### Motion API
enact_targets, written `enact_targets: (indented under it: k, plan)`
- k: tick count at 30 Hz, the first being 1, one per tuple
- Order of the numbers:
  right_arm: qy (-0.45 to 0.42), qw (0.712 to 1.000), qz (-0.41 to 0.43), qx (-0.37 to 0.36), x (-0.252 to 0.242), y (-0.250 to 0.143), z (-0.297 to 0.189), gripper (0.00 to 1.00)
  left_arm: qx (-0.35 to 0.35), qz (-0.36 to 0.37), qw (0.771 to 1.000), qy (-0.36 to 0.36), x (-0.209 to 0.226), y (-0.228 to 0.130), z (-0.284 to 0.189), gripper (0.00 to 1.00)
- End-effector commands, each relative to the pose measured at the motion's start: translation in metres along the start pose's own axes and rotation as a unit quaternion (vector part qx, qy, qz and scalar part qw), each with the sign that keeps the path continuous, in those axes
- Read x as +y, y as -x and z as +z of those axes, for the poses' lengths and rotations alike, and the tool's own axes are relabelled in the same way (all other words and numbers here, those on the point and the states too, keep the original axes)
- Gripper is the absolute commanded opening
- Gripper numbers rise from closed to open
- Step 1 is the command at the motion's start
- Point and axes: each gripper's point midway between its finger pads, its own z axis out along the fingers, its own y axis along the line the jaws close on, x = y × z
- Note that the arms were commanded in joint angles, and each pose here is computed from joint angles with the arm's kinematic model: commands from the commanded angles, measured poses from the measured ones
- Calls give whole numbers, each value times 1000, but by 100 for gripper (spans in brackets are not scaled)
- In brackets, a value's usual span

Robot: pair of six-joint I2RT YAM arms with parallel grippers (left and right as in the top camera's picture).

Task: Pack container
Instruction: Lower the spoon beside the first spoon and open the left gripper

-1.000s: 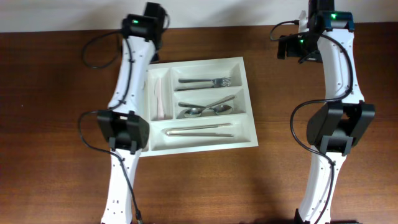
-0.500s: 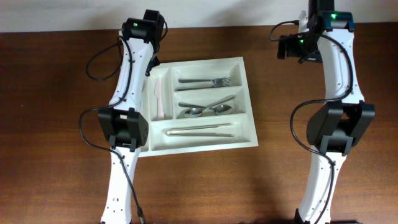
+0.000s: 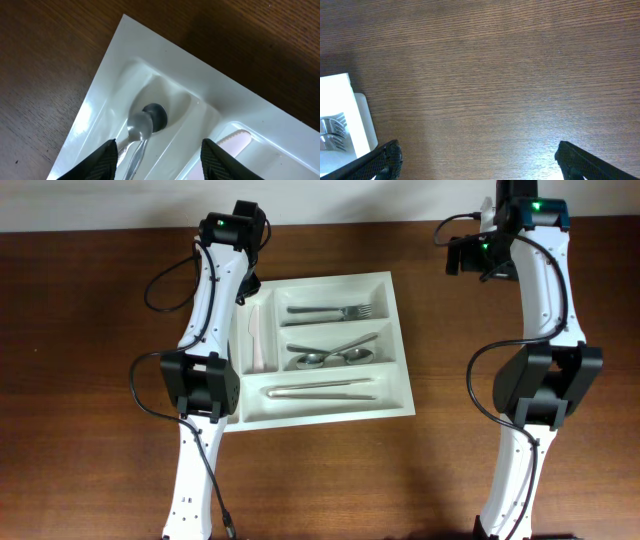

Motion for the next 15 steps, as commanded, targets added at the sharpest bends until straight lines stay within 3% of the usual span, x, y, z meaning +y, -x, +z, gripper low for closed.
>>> enact_targets:
  k: [1, 3, 8, 13, 15]
  plan:
    - [1, 1000, 1, -3, -3, 1, -2, 99, -7, 8, 1000, -9, 1, 5, -9, 56]
    - [1, 1000, 0, -3, -3, 1, -2, 99, -20, 20, 999, -20, 3, 11, -21, 55]
    - [1, 1000, 1, -3, -4, 1, -2, 99, -65, 31, 996, -53, 12, 34, -61, 63]
    - [1, 1000, 1, -3, -4, 1, -2, 99, -102, 63, 990, -72, 39, 46, -112, 85]
    - [1, 1000, 1, -3, -4, 1, -2, 99, -118, 87, 986, -82, 46, 49, -132, 99]
